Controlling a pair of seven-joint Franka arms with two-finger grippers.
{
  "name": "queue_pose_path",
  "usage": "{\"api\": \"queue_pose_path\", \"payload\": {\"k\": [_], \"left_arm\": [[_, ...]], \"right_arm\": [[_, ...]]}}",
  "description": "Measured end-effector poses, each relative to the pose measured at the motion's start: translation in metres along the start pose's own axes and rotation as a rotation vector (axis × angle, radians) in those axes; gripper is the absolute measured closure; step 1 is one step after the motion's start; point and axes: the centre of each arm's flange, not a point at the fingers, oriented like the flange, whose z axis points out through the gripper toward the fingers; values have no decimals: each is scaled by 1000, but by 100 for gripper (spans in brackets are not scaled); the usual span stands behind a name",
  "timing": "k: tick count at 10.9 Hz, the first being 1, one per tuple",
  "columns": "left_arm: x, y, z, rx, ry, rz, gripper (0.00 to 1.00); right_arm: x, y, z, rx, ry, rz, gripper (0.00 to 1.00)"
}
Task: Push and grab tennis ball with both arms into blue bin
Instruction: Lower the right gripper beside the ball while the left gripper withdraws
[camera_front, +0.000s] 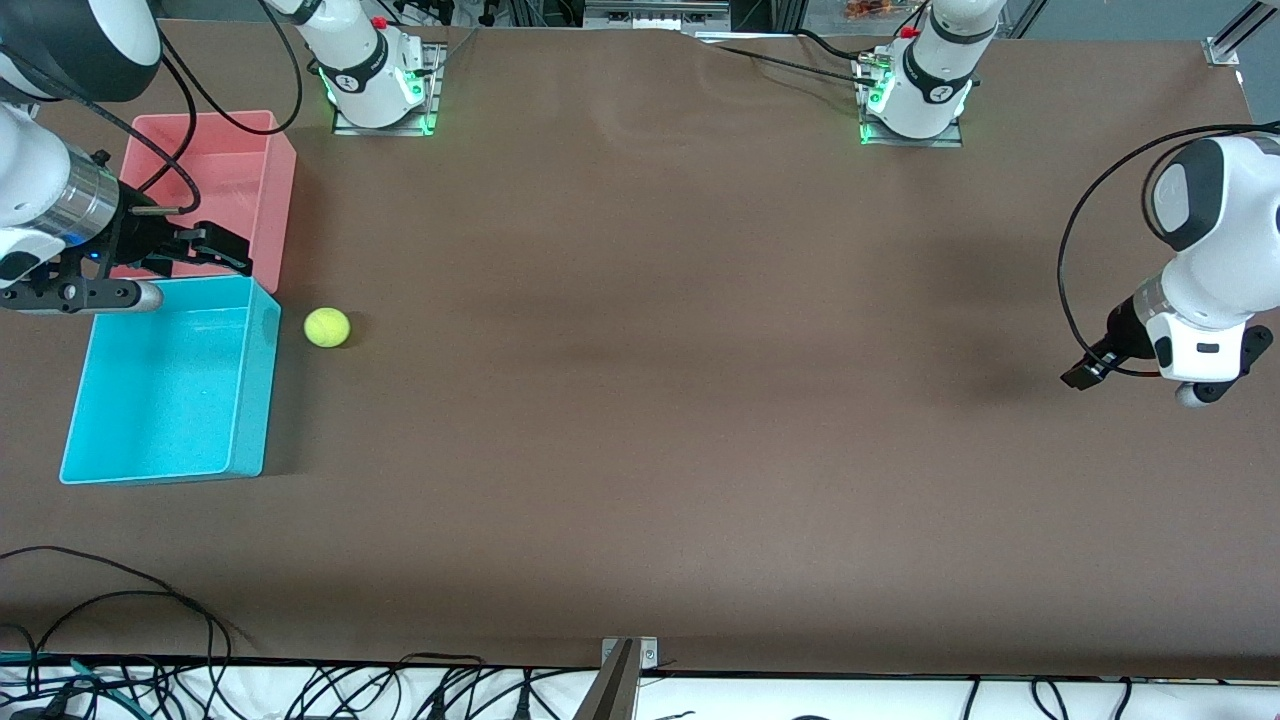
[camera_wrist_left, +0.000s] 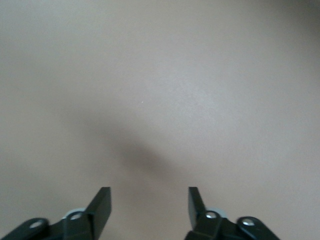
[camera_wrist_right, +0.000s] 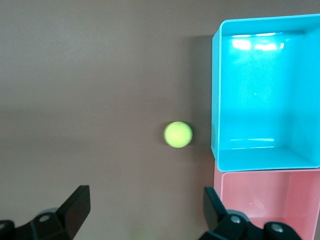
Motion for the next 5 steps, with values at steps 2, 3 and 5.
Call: {"api": "queue_pose_path", "payload": {"k": [2,3,5], "left_arm": [[-5,17,-16,4,19,179,7],[-15,30,-28,8,23,226,0],[-52,64,-67,-6,6,336,0]], "right_arm": [[-1,1,8,-2,-22,2,0],[-2,4,18,-21,-44,2,0],[-6,12,48,-97,-106,-5,0]]}}
